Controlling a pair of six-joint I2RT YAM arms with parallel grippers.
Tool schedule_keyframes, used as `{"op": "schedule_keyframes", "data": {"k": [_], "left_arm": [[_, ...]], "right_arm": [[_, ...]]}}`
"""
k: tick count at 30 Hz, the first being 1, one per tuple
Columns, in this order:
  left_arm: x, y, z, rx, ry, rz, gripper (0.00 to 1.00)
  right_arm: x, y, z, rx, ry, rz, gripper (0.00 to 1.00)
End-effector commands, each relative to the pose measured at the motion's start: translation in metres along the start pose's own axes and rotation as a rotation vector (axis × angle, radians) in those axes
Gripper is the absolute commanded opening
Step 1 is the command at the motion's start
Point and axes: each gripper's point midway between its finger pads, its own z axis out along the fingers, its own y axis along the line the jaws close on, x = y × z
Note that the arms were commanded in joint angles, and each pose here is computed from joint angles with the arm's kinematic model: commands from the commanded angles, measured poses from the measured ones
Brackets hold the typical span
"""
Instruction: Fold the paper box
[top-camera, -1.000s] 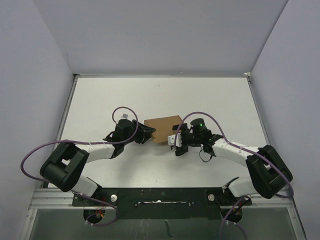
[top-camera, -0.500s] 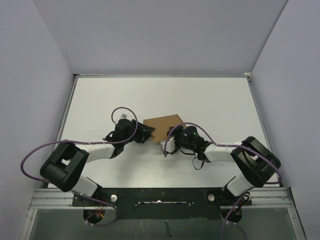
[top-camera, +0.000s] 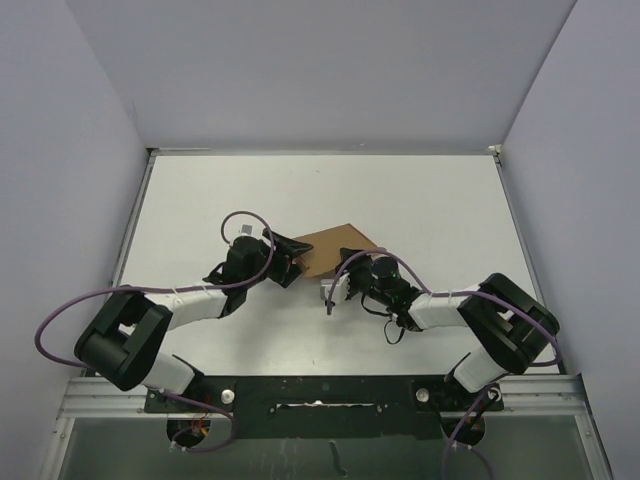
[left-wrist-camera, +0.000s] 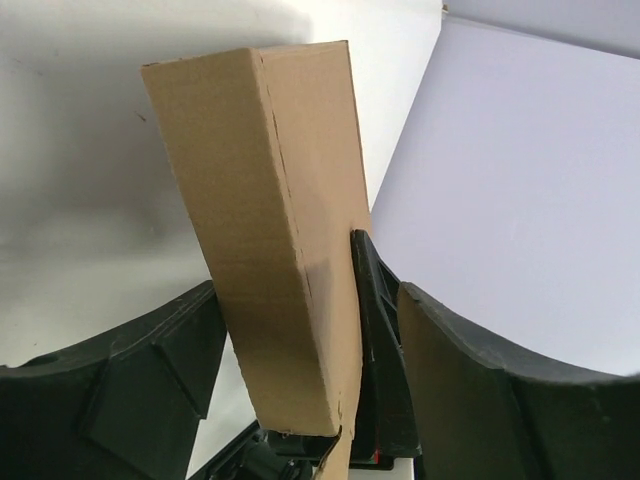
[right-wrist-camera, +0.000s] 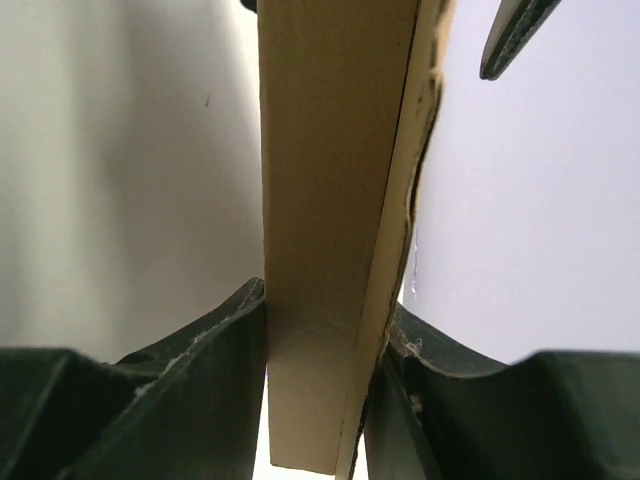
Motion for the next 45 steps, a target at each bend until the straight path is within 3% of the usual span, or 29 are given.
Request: {"op": "schedule_keyframes", "data": {"k": [1,8,16,24,29,37,45], "left_arm": [[-0.001,-0.041,-0.013,0.15,-0.014,0.02,0.68],[-0.005,-0.054,-0.034,0.179,-0.059,0.097,0.81],[-0.016,-0.072,-0.08,0.218,-0.164,0.33,0.98],[-0.013,-0.099,-0.124,0.331,-0.223,0.748,0.98],[-0.007,-0.094,-0.125,0.391,-0.185,0.971,0.98],[0.007,-0.086,-0.113,0.586,-0.048,1.011,0.98],[0.014,-0.085,-0.111,0.688,-0.046,1.147,0.98]], "right_arm": [[-0.011,-0.045,-0.007,0.169,-0.033,0.006,0.34],[-0.012,-0.072,-0.019,0.22,-0.05,0.114,0.28],[-0.013,-0.09,-0.03,0.169,-0.077,0.333,0.25],[-0.016,-0.112,-0.045,0.022,-0.125,0.72,0.23],[-0.029,-0.119,-0.058,-0.125,-0.236,1.005,0.24],[-0.049,-0.113,-0.071,-0.368,-0.399,1.389,0.24],[-0.07,-0.114,-0.078,-0.49,-0.545,1.438,0.24]]}}
